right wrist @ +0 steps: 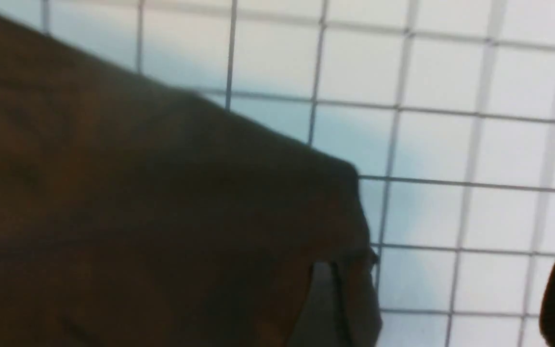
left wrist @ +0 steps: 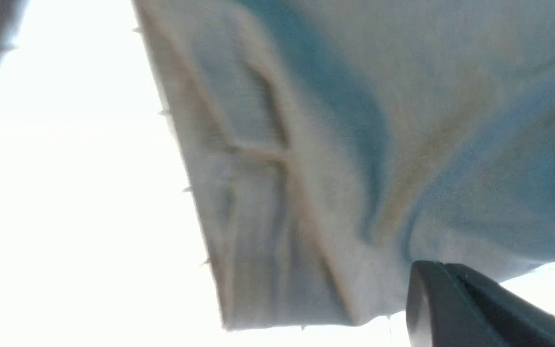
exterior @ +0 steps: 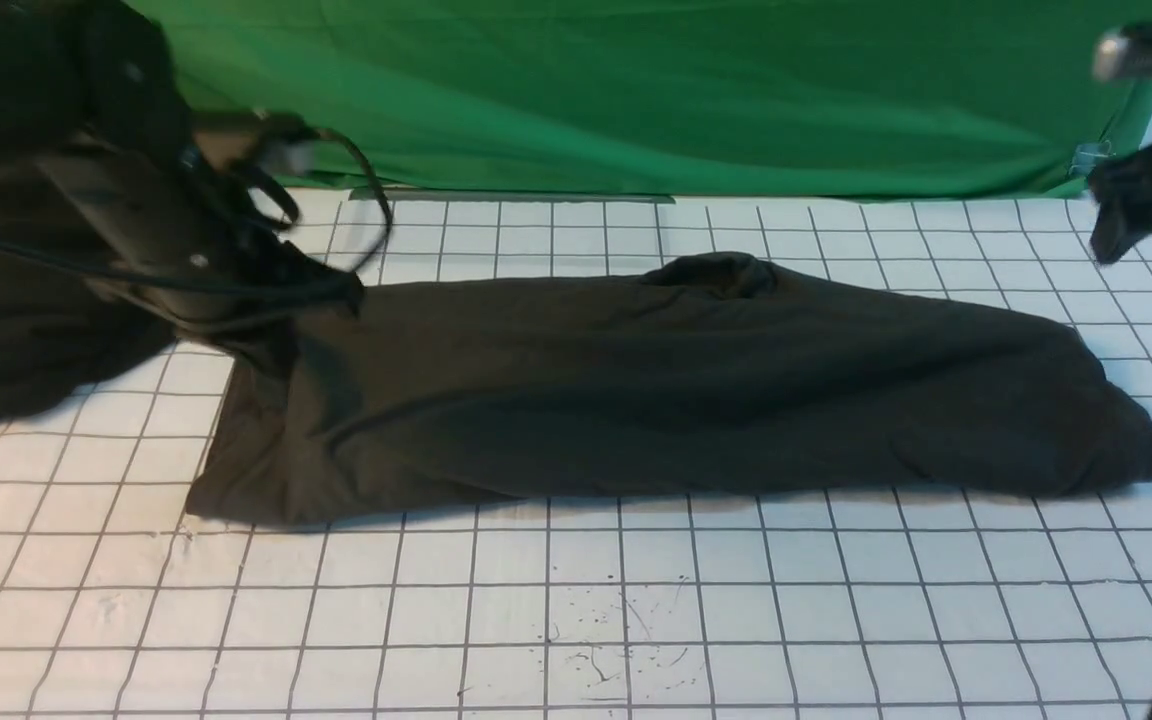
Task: Fold a long-sleeved shirt over a white checkered tablecloth.
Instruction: 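Pull the folded dark garment lengthwise by its ends to straighten it flat on the table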
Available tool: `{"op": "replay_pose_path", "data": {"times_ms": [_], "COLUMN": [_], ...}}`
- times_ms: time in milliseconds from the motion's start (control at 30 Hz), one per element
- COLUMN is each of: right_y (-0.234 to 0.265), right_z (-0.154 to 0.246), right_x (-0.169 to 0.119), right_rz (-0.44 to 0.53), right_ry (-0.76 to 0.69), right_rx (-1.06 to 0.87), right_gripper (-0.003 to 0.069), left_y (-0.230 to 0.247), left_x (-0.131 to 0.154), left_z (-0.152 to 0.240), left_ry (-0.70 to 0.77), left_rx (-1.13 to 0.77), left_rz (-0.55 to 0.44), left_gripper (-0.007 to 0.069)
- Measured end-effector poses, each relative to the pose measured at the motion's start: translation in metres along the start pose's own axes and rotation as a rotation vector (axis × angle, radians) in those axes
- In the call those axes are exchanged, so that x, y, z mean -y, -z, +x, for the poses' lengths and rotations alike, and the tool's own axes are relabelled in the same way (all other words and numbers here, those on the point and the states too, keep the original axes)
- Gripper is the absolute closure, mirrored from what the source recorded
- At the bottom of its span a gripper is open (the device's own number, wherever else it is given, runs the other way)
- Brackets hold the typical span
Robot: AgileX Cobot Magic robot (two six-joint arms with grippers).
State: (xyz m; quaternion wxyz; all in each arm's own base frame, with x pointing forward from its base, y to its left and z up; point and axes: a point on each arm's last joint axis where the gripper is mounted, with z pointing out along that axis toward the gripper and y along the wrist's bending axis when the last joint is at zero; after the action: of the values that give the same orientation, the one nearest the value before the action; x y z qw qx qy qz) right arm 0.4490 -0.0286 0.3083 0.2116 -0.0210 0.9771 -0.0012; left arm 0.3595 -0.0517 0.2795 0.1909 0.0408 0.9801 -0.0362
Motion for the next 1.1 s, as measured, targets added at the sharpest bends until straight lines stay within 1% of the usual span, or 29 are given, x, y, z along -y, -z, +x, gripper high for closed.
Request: {"op": "replay_pose_path", "data": {"times_ms": [67, 100, 133, 200, 267, 300, 367, 400, 433, 467, 500, 533, 600, 633, 700, 767, 800, 833, 867, 900, 967, 1033, 1100], "right_y": [0.013, 0.030, 0.037, 0.046, 0.048, 0.047, 0.046, 0.046, 0.046, 0.046, 0.046, 0.046, 0.046, 0.046, 0.046, 0.046, 0.046, 0.046, 0.046, 0.046, 0.046, 0.046, 0.046], "right_z": [0.000, 0.001, 0.001, 0.004, 0.004, 0.004, 0.005, 0.005, 0.005, 0.005, 0.005, 0.005, 0.005, 0.005, 0.005, 0.005, 0.005, 0.005, 0.005, 0.005, 0.005, 0.005, 0.005], "right_x": [-0.002, -0.008, -0.011, -0.019, -0.029, -0.033, -0.040, -0.044, -0.045, -0.051, -0.053, -0.055, -0.056, -0.056, -0.056, -0.056, -0.056, -0.056, -0.056, -0.056, -0.056, -0.056, -0.056], "right_rz": [-0.007, -0.012, -0.016, -0.028, -0.042, -0.047, -0.055, -0.060, -0.060, -0.067, -0.070, -0.072, -0.077, -0.077, -0.077, -0.077, -0.077, -0.077, -0.077, -0.077, -0.077, -0.076, -0.076], "right_ry": [0.000, 0.021, 0.033, 0.060, 0.077, 0.085, 0.099, 0.109, 0.110, 0.124, 0.130, 0.136, 0.137, 0.137, 0.137, 0.137, 0.137, 0.140, 0.142, 0.147, 0.157, 0.159, 0.164], "right_rx": [0.023, 0.053, 0.064, 0.071, 0.072, 0.070, 0.068, 0.066, 0.066, 0.066, 0.066, 0.065, 0.065, 0.065, 0.065, 0.065, 0.065, 0.065, 0.065, 0.065, 0.065, 0.065, 0.065], "right_gripper": [0.0172, 0.0214, 0.0230, 0.0272, 0.0295, 0.0301, 0.0307, 0.0309, 0.0309, 0.0309, 0.0309, 0.0309, 0.0310, 0.0311, 0.0311, 0.0311, 0.0311, 0.0311, 0.0311, 0.0311, 0.0311, 0.0311, 0.0311], "left_y": [0.007, 0.009, 0.008, 0.000, -0.011, -0.020, -0.034, -0.046, -0.048, -0.061, -0.069, -0.077, -0.085, -0.090, -0.095, -0.103, -0.106, -0.107, -0.107, -0.107, -0.105, -0.100, -0.087], "left_x": [-0.008, -0.015, -0.017, -0.019, -0.020, -0.020, -0.022, -0.024, -0.024, -0.027, -0.028, -0.029, -0.029, -0.029, -0.029, -0.030, -0.029, -0.029, -0.029, -0.028, -0.028, -0.029, -0.028], "left_z": [0.002, 0.004, 0.005, 0.008, 0.009, 0.010, 0.010, 0.009, 0.009, 0.009, 0.009, 0.010, 0.010, 0.010, 0.010, 0.012, 0.013, 0.014, 0.014, 0.015, 0.016, 0.018, 0.019], "left_ry": [0.029, 0.048, 0.045, 0.032, 0.021, 0.015, 0.007, -0.004, -0.003, -0.017, -0.024, -0.028, -0.033, -0.042, -0.056, -0.089, -0.091, -0.088, -0.088, -0.087, -0.087, -0.087, -0.072], "left_rx": [-0.005, -0.029, -0.039, -0.072, -0.099, -0.112, -0.125, -0.136, -0.138, -0.148, -0.155, -0.163, -0.173, -0.177, -0.179, -0.197, -0.206, -0.212, -0.215, -0.223, -0.245, -0.260, -0.261], "left_rz": [-0.002, -0.005, -0.008, -0.013, -0.018, -0.019, -0.031, -0.046, -0.046, -0.063, -0.070, -0.075, -0.073, -0.070, -0.066, -0.059, -0.054, -0.048, -0.048, -0.043, -0.039, -0.046, -0.055], "left_gripper": [0.0624, 0.0624, 0.0624, 0.0621, 0.0605, 0.0585, 0.0533, 0.0480, 0.0472, 0.0398, 0.0358, 0.0300, 0.0228, 0.0201, 0.0188, 0.0213, 0.0250, 0.0316, 0.0330, 0.0387, 0.0547, 0.0596, 0.0612]}}
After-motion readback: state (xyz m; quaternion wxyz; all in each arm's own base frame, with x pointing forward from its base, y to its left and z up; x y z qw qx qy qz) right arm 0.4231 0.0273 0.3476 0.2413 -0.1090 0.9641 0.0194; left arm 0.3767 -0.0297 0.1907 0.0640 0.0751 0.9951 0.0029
